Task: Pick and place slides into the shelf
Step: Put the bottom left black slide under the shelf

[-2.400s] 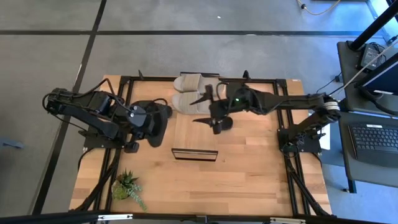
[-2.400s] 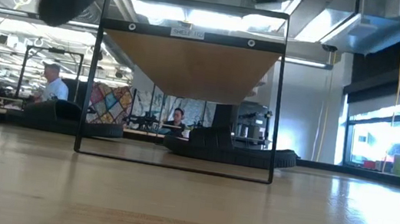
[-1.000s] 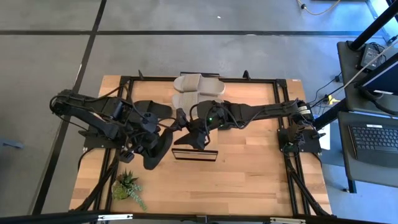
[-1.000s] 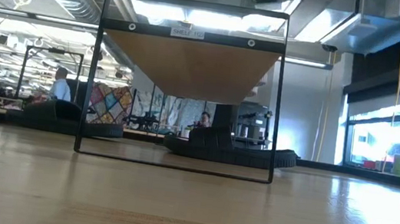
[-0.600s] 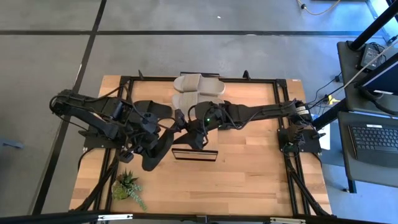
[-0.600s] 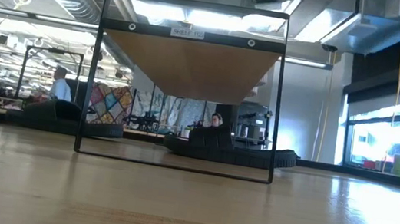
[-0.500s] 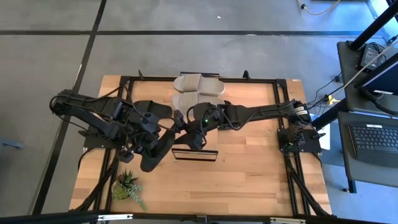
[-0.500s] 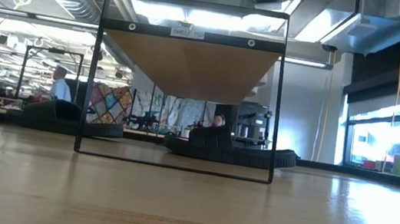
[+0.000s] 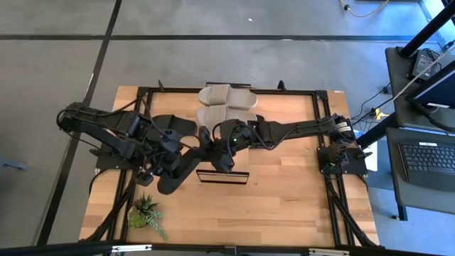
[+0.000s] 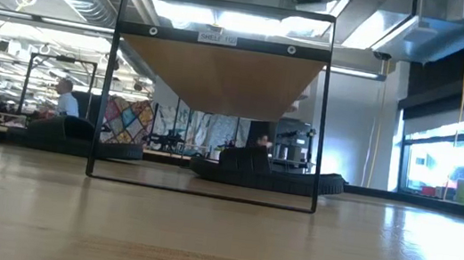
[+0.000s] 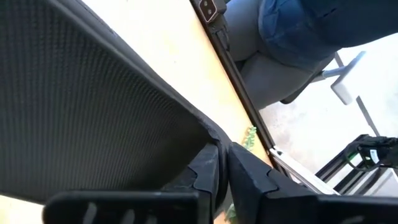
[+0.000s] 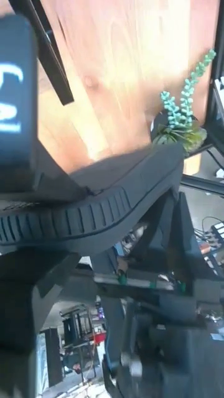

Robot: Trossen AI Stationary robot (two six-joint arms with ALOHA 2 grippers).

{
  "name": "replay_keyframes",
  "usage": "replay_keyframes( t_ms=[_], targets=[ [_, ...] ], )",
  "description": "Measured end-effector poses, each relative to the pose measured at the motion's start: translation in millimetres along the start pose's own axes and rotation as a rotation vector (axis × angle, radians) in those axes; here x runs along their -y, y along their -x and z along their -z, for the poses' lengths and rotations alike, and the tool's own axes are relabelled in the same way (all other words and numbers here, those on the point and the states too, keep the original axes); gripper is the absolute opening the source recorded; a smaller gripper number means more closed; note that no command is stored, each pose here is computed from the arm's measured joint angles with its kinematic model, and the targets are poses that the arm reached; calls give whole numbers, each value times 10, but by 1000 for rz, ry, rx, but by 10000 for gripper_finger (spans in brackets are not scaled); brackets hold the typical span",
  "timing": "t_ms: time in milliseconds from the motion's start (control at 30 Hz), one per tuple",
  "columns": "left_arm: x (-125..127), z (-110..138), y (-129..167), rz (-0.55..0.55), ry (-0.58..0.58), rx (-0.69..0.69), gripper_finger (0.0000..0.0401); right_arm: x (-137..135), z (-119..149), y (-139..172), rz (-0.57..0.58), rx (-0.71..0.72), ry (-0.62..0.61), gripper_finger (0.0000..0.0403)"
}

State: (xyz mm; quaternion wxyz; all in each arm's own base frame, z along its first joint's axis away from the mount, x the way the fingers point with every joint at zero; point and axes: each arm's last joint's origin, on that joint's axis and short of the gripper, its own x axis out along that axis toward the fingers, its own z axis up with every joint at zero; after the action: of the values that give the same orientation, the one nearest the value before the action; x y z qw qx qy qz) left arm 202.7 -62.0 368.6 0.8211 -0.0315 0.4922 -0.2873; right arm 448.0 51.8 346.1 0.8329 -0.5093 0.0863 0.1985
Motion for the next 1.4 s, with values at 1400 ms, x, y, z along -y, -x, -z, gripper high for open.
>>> replay_keyframes(
  t_ms=[1400],
  targets=[
    [178,436,728,-494,48,295,188,-175,-194,89,31,-317,-72,67]
  ],
)
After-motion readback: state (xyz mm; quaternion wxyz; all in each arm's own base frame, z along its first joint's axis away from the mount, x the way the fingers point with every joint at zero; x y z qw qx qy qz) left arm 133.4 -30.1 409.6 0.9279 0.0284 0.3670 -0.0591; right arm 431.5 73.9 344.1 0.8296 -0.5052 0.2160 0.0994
